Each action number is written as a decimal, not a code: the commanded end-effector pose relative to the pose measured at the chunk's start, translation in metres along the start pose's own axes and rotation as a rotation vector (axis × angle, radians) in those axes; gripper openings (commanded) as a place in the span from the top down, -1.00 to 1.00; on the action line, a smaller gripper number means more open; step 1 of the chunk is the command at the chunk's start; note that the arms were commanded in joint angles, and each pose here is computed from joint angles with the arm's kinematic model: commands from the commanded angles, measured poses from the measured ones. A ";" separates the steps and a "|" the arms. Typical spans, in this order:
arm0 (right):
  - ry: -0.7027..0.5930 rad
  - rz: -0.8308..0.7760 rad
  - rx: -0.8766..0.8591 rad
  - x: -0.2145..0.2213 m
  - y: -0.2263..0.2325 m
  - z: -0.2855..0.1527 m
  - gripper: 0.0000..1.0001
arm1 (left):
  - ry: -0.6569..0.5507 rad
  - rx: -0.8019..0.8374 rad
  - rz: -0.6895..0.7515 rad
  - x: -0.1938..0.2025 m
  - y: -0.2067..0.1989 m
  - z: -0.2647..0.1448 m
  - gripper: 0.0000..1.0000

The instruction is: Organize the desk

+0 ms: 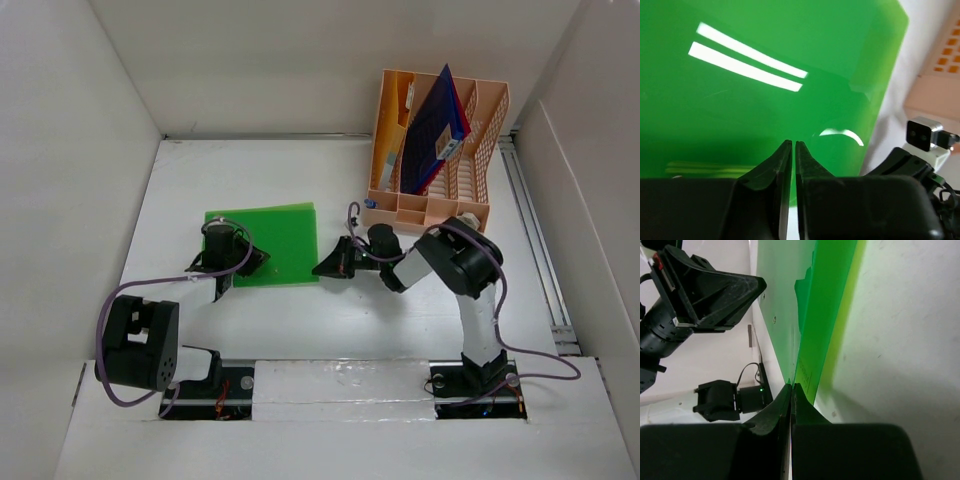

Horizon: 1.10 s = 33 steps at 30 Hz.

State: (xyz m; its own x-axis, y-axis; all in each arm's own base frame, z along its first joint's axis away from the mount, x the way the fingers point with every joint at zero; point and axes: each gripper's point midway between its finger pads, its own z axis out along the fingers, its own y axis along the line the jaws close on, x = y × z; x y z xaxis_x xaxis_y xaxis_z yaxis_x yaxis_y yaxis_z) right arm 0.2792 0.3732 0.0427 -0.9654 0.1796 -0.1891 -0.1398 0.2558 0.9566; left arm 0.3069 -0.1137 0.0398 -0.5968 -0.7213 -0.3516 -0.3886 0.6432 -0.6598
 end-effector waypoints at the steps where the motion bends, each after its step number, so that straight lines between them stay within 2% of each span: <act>1: -0.025 -0.139 0.009 -0.008 0.031 -0.008 1.00 | 0.011 0.215 0.019 -0.009 -0.054 -0.008 0.89; 2: -0.021 -0.228 0.046 -0.010 0.029 -0.011 1.00 | 0.008 0.256 0.033 -0.014 -0.068 -0.012 0.86; 3: -0.065 -0.299 0.066 -0.027 0.051 -0.013 1.00 | 0.021 0.284 0.048 -0.014 -0.077 -0.016 0.84; 4: -0.029 -0.279 0.186 -0.022 0.033 -0.021 1.00 | 0.029 0.301 0.088 -0.011 -0.085 -0.020 0.80; 5: -0.091 -0.413 0.229 -0.044 0.049 -0.026 1.00 | 0.016 0.309 0.113 -0.017 -0.097 -0.023 0.66; 6: -0.084 -0.442 0.275 -0.043 0.049 -0.030 1.00 | 0.016 0.311 0.133 -0.015 -0.103 -0.025 0.66; 7: -0.057 -0.439 0.354 -0.039 0.039 -0.039 1.00 | 0.019 0.324 0.166 -0.010 -0.113 -0.029 0.47; 9: -0.051 -0.506 0.420 -0.044 0.037 -0.049 1.00 | -0.012 0.336 0.231 -0.016 -0.134 -0.037 0.35; 11: -0.021 -0.541 0.446 -0.038 0.040 -0.055 1.00 | -0.027 0.364 0.289 -0.015 -0.154 -0.045 0.16; 13: 0.000 -0.543 0.483 -0.031 0.039 -0.060 1.00 | -0.027 0.346 0.323 -0.015 -0.159 -0.045 0.08; 14: 0.020 -0.559 0.488 -0.025 0.040 -0.058 1.00 | -0.039 0.356 0.342 -0.019 -0.171 -0.048 0.08; 21: 0.105 -0.577 0.545 -0.003 0.021 -0.057 1.00 | -0.026 0.168 0.511 -0.004 -0.165 -0.035 0.06; 22: 0.111 -0.584 0.536 0.001 0.022 -0.054 1.00 | -0.014 0.140 0.543 -0.001 -0.161 -0.030 -0.03; 24: 0.100 -0.591 0.548 -0.002 0.020 -0.054 1.00 | -0.055 0.076 0.564 -0.011 -0.160 -0.027 -0.09; 28: 0.098 -0.634 0.559 0.007 0.026 -0.048 1.00 | -0.051 -0.002 0.569 -0.013 -0.153 -0.005 -0.11; 33: 0.055 -0.643 0.627 0.009 0.016 -0.055 1.00 | -0.124 -0.036 0.578 -0.037 -0.177 0.003 -0.19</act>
State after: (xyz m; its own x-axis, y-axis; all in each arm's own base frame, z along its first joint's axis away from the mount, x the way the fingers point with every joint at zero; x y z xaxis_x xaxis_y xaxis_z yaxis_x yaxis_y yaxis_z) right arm 0.2538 0.3360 0.0689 -0.7828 -0.2124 -0.5849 -0.5256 0.7290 0.4387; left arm 0.3773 -0.2093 0.1326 -0.7099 -0.2708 -0.6502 -0.0343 0.9353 -0.3521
